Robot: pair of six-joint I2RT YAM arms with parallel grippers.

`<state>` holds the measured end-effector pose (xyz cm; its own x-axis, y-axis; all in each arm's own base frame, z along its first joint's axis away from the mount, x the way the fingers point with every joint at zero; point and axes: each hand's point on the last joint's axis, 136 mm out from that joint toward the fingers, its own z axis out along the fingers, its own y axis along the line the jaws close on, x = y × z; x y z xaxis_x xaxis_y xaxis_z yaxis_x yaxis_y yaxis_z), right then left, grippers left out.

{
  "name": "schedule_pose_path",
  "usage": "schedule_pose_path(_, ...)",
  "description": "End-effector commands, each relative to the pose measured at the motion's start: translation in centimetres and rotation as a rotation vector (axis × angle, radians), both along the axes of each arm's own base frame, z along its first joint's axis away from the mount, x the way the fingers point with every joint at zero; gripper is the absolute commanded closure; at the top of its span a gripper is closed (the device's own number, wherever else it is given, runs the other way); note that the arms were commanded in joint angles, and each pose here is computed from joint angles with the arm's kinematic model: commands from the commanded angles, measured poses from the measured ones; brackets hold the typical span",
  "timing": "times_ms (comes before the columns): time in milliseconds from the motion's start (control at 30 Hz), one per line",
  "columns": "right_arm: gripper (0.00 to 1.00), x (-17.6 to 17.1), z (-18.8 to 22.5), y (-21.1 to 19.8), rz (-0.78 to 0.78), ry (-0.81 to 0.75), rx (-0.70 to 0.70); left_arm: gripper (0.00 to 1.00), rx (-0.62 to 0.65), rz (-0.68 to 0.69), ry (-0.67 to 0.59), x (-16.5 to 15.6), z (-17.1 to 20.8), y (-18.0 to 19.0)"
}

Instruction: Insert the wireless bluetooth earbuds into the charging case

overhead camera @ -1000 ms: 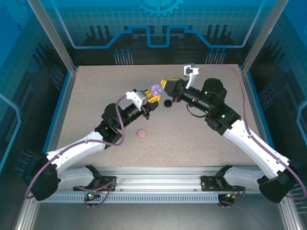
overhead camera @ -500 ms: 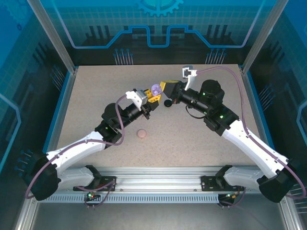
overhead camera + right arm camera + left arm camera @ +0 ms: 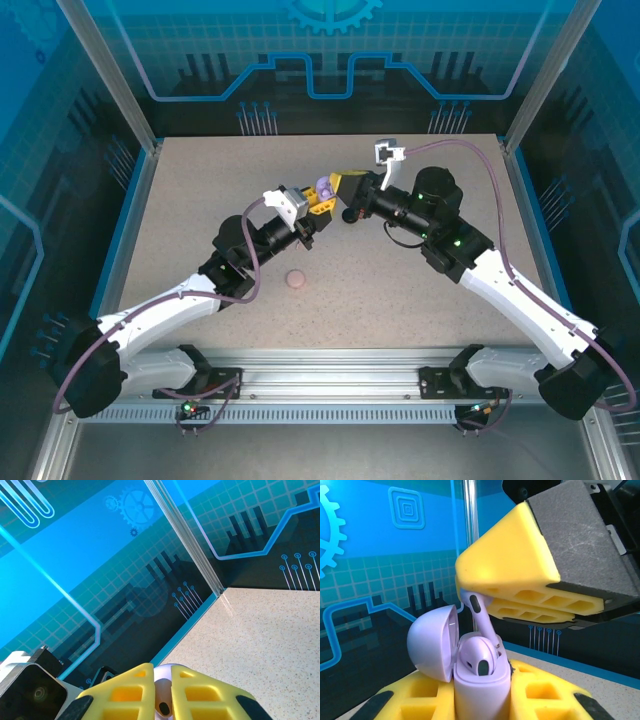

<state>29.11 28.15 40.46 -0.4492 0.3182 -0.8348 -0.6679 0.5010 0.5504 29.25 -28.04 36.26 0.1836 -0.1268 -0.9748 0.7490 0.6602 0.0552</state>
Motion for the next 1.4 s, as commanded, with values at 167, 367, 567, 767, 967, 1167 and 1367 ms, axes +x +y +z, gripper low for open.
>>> schedule_pose_path(167,0.88,-0.9,-0.3,-0.6,-0.011,-0.020,-0.012,1.00,-0.043,-0.019,-0.069,-0.7,2.9,-0.1)
schedule_pose_path(367,0.89,-0.8,-0.7,-0.3,-0.001,-0.010,-0.018,1.00,-0.043,-0.025,-0.068,-0.8,3.0,-0.2)
schedule_pose_path(567,0.89,-0.7,0.7,-0.3,-0.005,-0.035,0.002,1.00,-0.042,-0.028,-0.058,-0.7,2.7,-0.2)
schedule_pose_path(767,0.89,-0.8,3.2,-0.5,-0.008,-0.087,0.025,1.00,-0.041,-0.030,-0.053,-0.7,2.5,-0.3)
schedule_pose_path(967,0.89,-0.3,3.4,-0.2,-0.009,-0.087,0.022,1.00,-0.044,-0.029,-0.054,-0.7,2.6,-0.2)
schedule_pose_path(1167,0.89,0.2,1.9,0.3,-0.004,-0.055,0.010,1.00,-0.045,-0.026,-0.064,-0.8,2.9,-0.1)
schedule_pose_path(1367,0.89,0.6,0.5,-0.2,-0.023,-0.030,-0.007,1.00,-0.046,-0.027,-0.068,-1.0,3.1,0.0)
